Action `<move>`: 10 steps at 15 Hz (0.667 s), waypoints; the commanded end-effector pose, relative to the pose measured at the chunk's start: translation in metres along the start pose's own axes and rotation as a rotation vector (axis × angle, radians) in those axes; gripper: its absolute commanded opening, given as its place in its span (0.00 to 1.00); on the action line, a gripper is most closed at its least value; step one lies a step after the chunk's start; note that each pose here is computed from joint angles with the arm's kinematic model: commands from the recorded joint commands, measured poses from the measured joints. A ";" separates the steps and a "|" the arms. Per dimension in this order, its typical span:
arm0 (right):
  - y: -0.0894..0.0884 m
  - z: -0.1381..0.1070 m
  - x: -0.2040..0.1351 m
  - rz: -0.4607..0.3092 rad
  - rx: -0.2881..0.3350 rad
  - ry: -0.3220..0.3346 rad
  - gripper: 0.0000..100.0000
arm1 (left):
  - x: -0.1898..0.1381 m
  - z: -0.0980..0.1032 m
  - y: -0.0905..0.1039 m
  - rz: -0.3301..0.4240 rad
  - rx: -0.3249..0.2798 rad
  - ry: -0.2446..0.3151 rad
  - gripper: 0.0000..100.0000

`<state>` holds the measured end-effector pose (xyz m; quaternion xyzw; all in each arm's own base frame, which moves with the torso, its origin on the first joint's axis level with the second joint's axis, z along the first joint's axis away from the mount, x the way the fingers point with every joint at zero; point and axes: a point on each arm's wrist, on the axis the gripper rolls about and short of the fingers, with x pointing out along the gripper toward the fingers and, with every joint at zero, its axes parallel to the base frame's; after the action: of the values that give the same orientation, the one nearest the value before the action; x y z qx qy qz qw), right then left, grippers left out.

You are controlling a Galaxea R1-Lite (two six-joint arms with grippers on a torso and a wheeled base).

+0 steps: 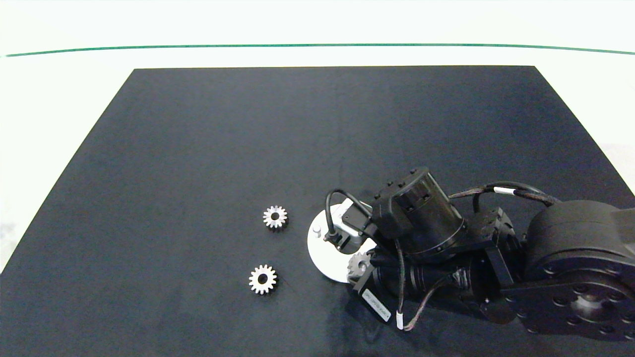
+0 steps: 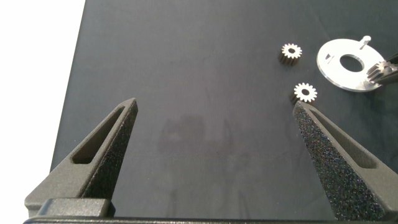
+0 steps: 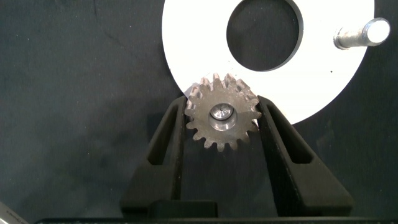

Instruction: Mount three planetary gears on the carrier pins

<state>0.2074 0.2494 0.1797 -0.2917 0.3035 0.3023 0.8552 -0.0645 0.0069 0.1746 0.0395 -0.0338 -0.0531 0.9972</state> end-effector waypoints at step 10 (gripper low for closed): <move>-0.017 -0.011 -0.096 -0.074 0.036 -0.198 1.00 | 0.000 0.000 0.000 0.001 0.000 0.002 1.00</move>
<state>0.1778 0.2257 0.2223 -0.2711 0.2469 0.3055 0.8787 -0.0649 0.0069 0.1753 0.0394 -0.0353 -0.0521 0.9972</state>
